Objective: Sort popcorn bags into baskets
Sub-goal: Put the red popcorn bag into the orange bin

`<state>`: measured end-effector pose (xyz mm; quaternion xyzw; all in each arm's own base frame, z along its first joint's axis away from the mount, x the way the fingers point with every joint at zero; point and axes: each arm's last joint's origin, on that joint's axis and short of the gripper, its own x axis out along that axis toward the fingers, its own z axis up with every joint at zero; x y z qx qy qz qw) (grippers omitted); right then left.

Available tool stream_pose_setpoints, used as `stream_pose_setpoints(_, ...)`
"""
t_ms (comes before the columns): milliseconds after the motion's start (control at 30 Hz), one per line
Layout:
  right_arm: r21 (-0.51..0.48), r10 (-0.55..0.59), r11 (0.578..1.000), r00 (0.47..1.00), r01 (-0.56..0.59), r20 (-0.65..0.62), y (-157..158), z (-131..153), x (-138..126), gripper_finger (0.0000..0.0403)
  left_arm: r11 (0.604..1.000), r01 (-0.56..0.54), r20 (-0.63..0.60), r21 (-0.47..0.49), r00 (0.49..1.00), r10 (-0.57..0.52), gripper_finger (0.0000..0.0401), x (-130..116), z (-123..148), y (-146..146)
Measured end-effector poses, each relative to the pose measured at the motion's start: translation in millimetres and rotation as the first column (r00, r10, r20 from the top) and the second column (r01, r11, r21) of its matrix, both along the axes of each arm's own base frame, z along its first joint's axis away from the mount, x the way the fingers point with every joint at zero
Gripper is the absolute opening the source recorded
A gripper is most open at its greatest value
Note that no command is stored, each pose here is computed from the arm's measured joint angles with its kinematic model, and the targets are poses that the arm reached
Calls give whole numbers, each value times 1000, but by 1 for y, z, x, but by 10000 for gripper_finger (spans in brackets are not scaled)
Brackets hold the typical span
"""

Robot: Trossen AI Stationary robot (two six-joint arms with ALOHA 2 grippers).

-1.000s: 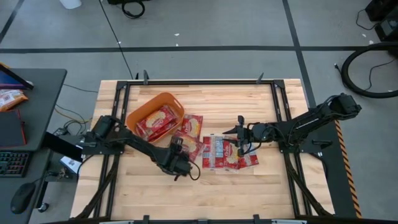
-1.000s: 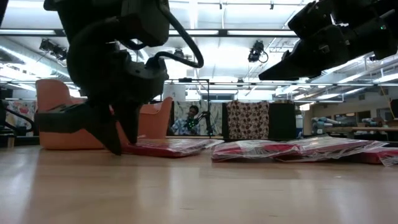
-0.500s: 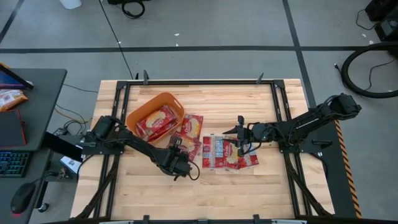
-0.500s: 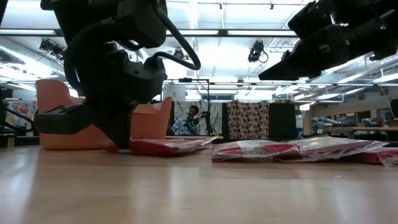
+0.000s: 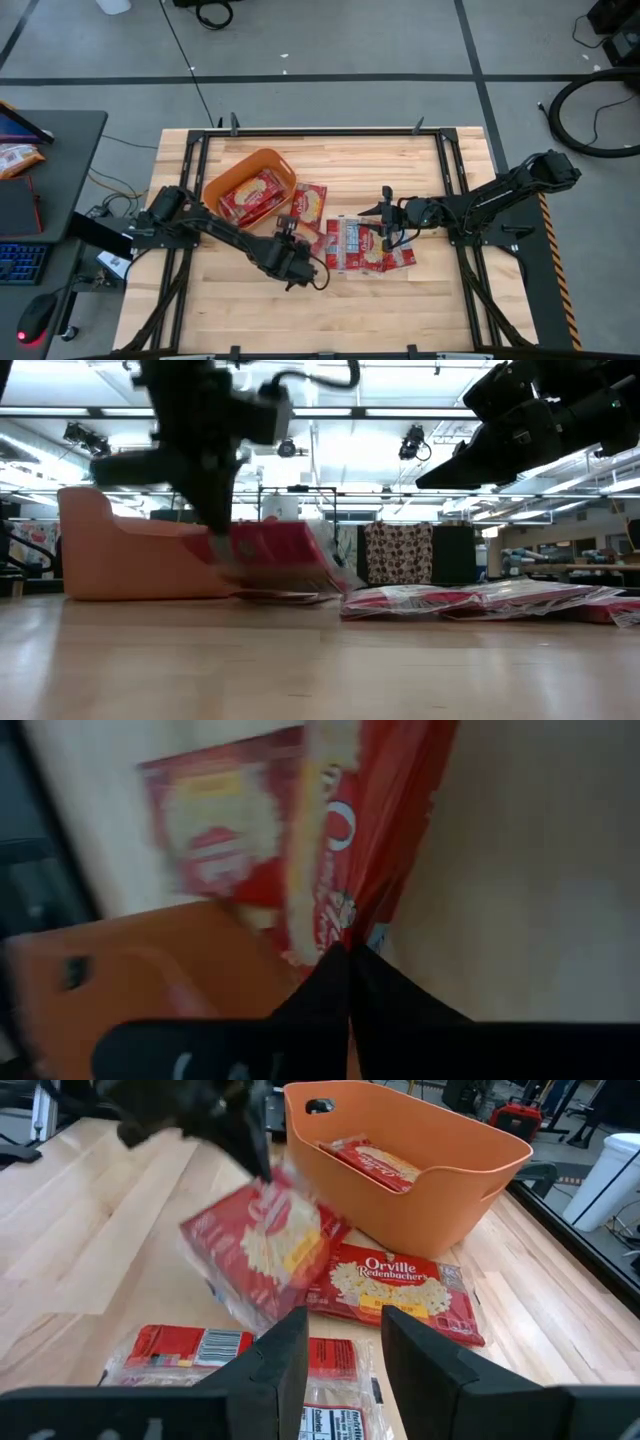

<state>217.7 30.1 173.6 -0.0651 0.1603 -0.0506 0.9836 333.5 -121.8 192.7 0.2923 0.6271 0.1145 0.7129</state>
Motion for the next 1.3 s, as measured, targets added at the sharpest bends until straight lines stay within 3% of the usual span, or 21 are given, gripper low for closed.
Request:
stream_pose_setpoints(200,-16,4,1000,1000,-5,-8,0,-1,0,132,995,-18,-50,93,999,22,1,1,40,7)
stream_pose_setpoints(367,-23,6,1000,1000,-6,-10,0,-1,0,132,976,-182,-64,123,979,191,1,-4,64,26)
stream_pose_setpoints(567,-3,1,1000,1000,-1,-9,0,-1,0,132,935,-351,56,42,936,348,1,-23,90,48)
stream_pose_setpoints(800,-9,-3,1000,1000,3,-26,0,-2,-1,132,898,-441,210,-9,877,432,1,-67,120,67)
stream_pose_setpoints(900,-9,-5,1000,1000,5,-23,0,-2,-1,132,851,-521,274,-66,811,517,1,-84,129,81)
stream_pose_setpoints(1033,-9,-6,1000,1000,6,-18,0,-2,-1,132,768,-632,266,-105,726,634,1,-98,121,100)
stream_pose_setpoints(1300,-7,-6,1000,1000,6,-7,0,-1,0,132,583,-802,89,-126,576,812,4,-110,78,138)
